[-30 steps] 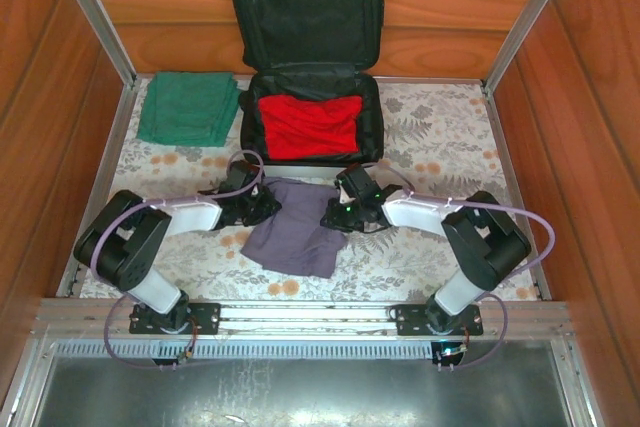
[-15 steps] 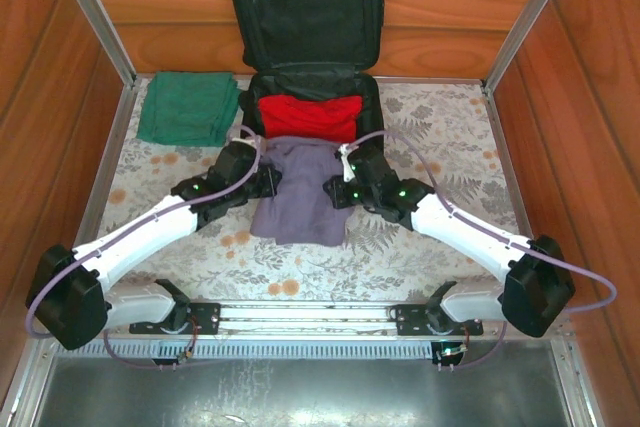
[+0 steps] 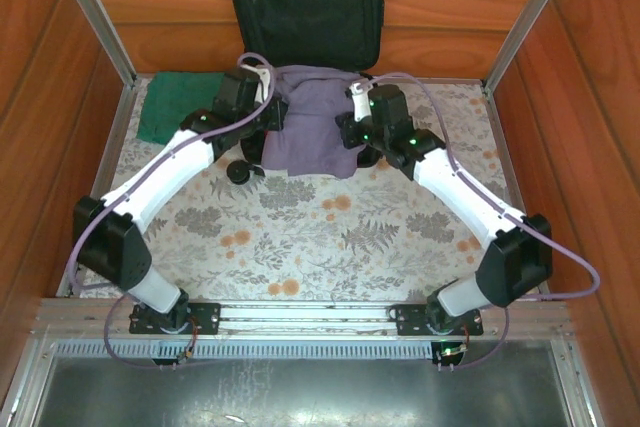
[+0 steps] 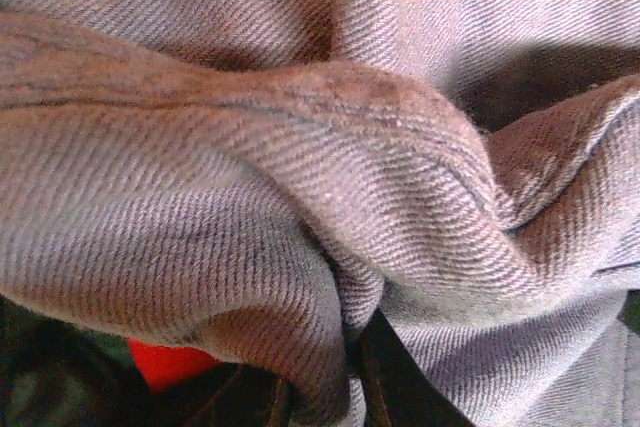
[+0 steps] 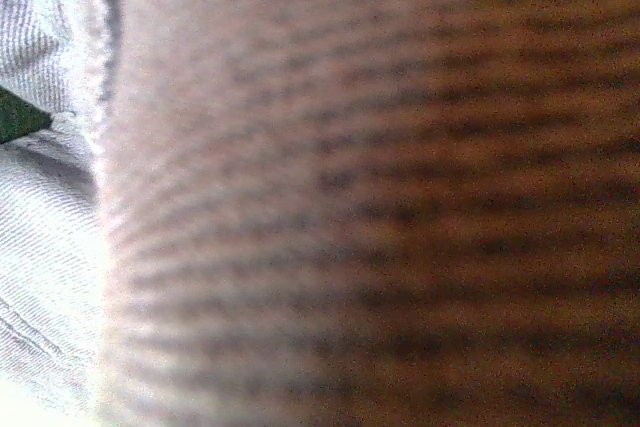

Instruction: Pack the luggage

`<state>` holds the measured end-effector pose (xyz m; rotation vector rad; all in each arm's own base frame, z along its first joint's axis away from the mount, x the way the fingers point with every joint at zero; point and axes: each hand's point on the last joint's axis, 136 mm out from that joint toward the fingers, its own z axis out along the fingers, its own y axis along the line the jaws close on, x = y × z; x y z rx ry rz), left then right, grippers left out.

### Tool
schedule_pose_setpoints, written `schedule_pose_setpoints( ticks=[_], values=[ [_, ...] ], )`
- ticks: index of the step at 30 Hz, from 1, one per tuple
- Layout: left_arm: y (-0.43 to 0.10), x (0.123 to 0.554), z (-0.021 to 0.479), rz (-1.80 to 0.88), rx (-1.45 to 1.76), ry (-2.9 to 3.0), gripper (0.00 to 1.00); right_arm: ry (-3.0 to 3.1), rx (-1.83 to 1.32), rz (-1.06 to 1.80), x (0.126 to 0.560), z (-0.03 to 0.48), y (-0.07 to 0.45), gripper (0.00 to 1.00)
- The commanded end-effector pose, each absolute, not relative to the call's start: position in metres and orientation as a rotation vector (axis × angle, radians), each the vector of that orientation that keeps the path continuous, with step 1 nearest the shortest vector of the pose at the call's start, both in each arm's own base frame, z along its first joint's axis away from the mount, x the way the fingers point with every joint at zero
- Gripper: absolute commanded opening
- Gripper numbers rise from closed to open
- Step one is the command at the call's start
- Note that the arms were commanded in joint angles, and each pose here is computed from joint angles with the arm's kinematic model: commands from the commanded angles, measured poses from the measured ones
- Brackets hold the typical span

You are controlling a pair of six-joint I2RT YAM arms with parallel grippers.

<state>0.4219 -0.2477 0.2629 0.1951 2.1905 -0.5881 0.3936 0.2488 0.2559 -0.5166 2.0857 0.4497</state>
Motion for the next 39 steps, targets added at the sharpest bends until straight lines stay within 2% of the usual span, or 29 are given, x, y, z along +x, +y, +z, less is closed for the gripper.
schedule_pose_setpoints(
  ticks=[1, 4, 9, 17, 18, 19, 20, 21, 22, 24, 26, 29, 32, 35, 37, 39],
  values=[
    [-0.233, 0.445, 0.242, -0.487, 0.226, 2.259, 0.0, 2.009, -0.468, 0.367, 0.436, 0.272, 0.232, 0.0],
    [-0.234, 0.466, 0.225, -0.499, 0.211, 2.289, 0.0, 1.993, -0.464, 0.371, 0.458, 0.264, 0.234, 0.0],
    [-0.234, 0.501, 0.187, -0.539, 0.19, 2.355, 0.0, 2.059, -0.462, 0.382, 0.492, 0.219, 0.246, 0.0],
    [-0.238, 0.53, 0.133, -0.605, 0.13, 2.448, 0.0, 2.148, -0.426, 0.36, 0.524, 0.17, 0.253, 0.0],
    [-0.235, 0.533, 0.126, -0.606, 0.109, 2.463, 0.0, 2.164, -0.424, 0.347, 0.528, 0.164, 0.252, 0.04],
    [-0.232, 0.536, 0.119, -0.601, 0.088, 2.476, 0.0, 2.186, -0.417, 0.325, 0.532, 0.158, 0.25, 0.18],
    [-0.225, 0.541, 0.114, -0.588, 0.063, 2.486, 0.07, 2.207, -0.409, 0.287, 0.536, 0.153, 0.246, 0.47],
    [-0.217, 0.545, 0.11, -0.567, 0.031, 2.496, 0.26, 2.225, -0.402, 0.243, 0.539, 0.151, 0.241, 0.57],
    [-0.209, 0.548, 0.108, -0.549, -0.001, 2.504, 0.37, 2.233, -0.393, 0.197, 0.543, 0.153, 0.235, 0.61],
    [-0.195, 0.556, 0.11, -0.569, -0.063, 2.501, 0.48, 2.232, -0.374, 0.103, 0.549, 0.162, 0.222, 0.69],
    [-0.184, 0.561, 0.117, -0.57, -0.109, 2.486, 0.63, 2.222, -0.365, 0.043, 0.552, 0.175, 0.211, 0.73],
    [-0.175, 0.566, 0.133, -0.546, -0.099, 2.453, 0.81, 2.207, -0.382, -0.024, 0.553, 0.196, 0.201, 0.74],
    [-0.167, 0.564, 0.155, -0.484, -0.077, 2.432, 0.82, 2.208, -0.401, -0.044, 0.549, 0.211, 0.198, 0.73],
    [-0.162, 0.558, 0.181, -0.476, -0.105, 2.399, 0.76, 2.213, -0.419, 0.002, 0.544, 0.223, 0.203, 0.66],
    [-0.164, 0.554, 0.194, -0.509, -0.132, 2.383, 0.67, 2.209, -0.415, 0.065, 0.543, 0.228, 0.211, 0.57],
    [-0.173, 0.55, 0.199, -0.546, -0.136, 2.38, 0.52, 2.191, -0.42, 0.157, 0.545, 0.23, 0.224, 0.43]
  ],
)
